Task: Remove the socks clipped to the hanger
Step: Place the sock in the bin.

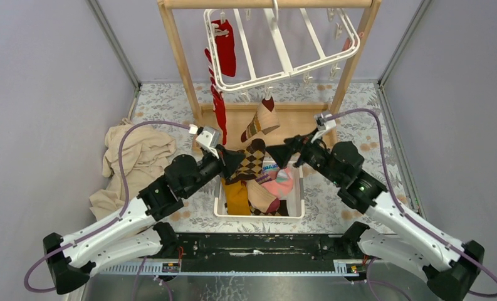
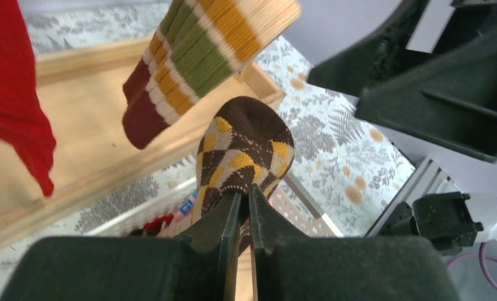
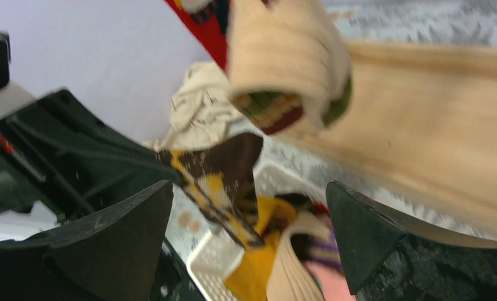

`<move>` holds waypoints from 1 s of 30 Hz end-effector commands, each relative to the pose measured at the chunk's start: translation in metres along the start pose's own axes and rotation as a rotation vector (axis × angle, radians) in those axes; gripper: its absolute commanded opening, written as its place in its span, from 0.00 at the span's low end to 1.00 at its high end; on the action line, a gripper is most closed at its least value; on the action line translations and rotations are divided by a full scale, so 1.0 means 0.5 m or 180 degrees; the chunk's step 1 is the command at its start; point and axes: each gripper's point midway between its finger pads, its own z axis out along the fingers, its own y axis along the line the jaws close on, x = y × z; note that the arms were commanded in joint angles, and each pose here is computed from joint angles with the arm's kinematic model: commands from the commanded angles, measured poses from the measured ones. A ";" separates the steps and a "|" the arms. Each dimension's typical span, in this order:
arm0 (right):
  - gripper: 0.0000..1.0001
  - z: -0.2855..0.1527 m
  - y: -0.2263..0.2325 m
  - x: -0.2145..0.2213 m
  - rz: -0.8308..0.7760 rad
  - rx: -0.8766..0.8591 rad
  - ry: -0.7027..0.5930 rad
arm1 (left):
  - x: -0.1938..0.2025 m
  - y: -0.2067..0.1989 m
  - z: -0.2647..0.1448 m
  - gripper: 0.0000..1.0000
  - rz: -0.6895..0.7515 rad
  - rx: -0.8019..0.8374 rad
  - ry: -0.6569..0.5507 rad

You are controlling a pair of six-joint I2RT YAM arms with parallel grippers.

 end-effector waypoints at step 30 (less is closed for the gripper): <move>1.00 -0.271 -0.040 0.289 0.0502 -0.0319 0.1096 | 0.319 -0.081 0.089 0.98 -0.0088 -0.0999 0.1121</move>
